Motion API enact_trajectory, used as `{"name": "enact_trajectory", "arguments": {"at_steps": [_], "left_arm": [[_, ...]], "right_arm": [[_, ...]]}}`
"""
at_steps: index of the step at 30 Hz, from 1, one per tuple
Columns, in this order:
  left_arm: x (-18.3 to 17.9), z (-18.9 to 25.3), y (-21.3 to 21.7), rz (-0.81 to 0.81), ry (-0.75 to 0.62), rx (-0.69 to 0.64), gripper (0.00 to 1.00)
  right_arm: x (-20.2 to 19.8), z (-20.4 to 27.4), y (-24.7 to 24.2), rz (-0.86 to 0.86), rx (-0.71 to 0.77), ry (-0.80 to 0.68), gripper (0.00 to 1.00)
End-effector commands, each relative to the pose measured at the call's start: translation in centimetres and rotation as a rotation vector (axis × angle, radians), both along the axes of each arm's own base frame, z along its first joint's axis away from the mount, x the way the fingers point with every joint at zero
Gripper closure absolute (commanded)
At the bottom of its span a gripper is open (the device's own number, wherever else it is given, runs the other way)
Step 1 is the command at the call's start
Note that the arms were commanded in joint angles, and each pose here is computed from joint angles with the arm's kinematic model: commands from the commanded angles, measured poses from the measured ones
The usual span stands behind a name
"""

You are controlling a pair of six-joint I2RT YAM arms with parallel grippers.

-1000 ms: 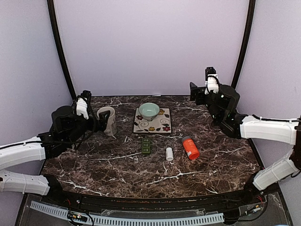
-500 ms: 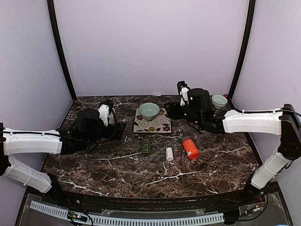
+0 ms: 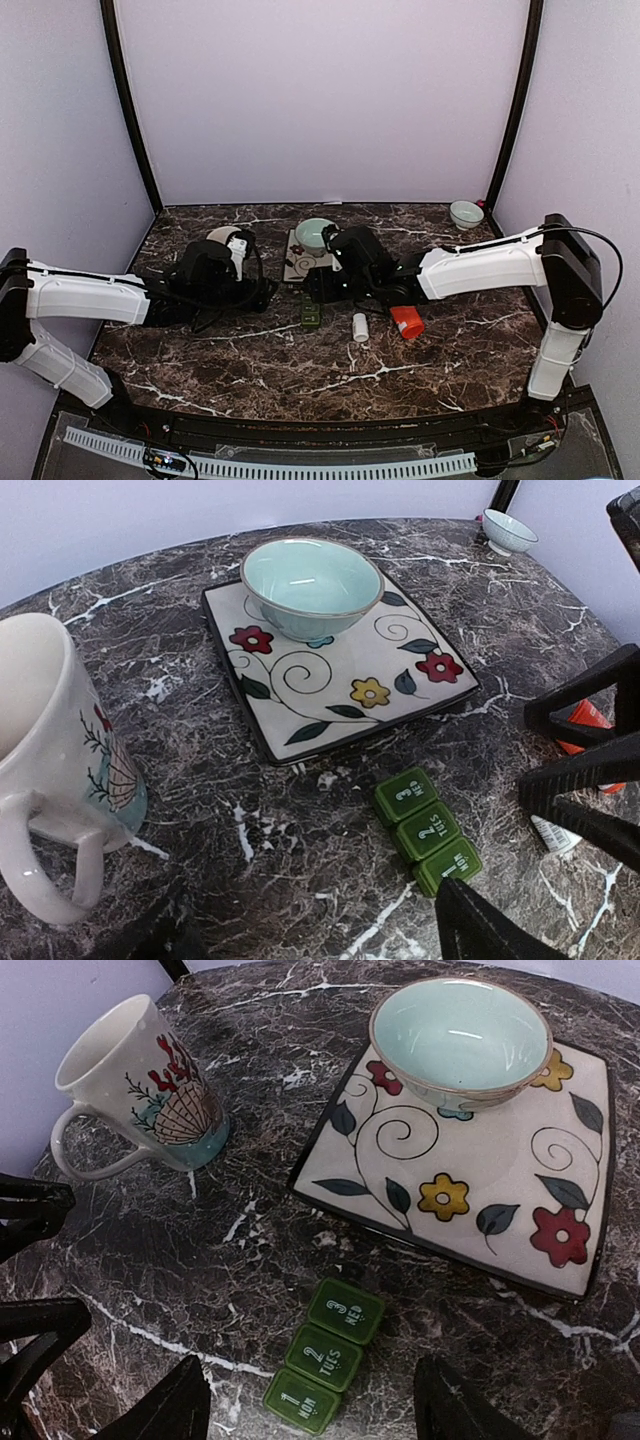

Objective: Sort the pills into containers
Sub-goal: Pick up the pill container from the center of the board.

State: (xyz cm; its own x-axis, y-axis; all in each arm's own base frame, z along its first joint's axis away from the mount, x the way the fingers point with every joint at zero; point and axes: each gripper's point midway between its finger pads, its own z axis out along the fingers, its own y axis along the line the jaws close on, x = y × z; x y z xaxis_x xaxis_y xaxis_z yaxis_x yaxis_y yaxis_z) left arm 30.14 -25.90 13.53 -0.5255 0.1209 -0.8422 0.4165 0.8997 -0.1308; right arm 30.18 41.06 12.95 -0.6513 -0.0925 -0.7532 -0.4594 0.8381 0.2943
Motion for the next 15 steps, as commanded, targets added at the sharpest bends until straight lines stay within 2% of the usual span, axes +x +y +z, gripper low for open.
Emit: {"name": "enact_trajectory", "arguments": {"at_steps": [1, 15], "left_arm": [[-0.5, -0.5, -0.7, -0.019, 0.037, -0.034, 0.17], [-0.8, -2.2, -0.2, 0.017, 0.076, -0.045, 0.22]], "right_arm": [[-1.0, -0.6, 1.5, -0.01, 0.026, 0.086, 0.3], [-2.2, -6.0, 2.4, -0.043, -0.102, 0.216, 0.3]]}}
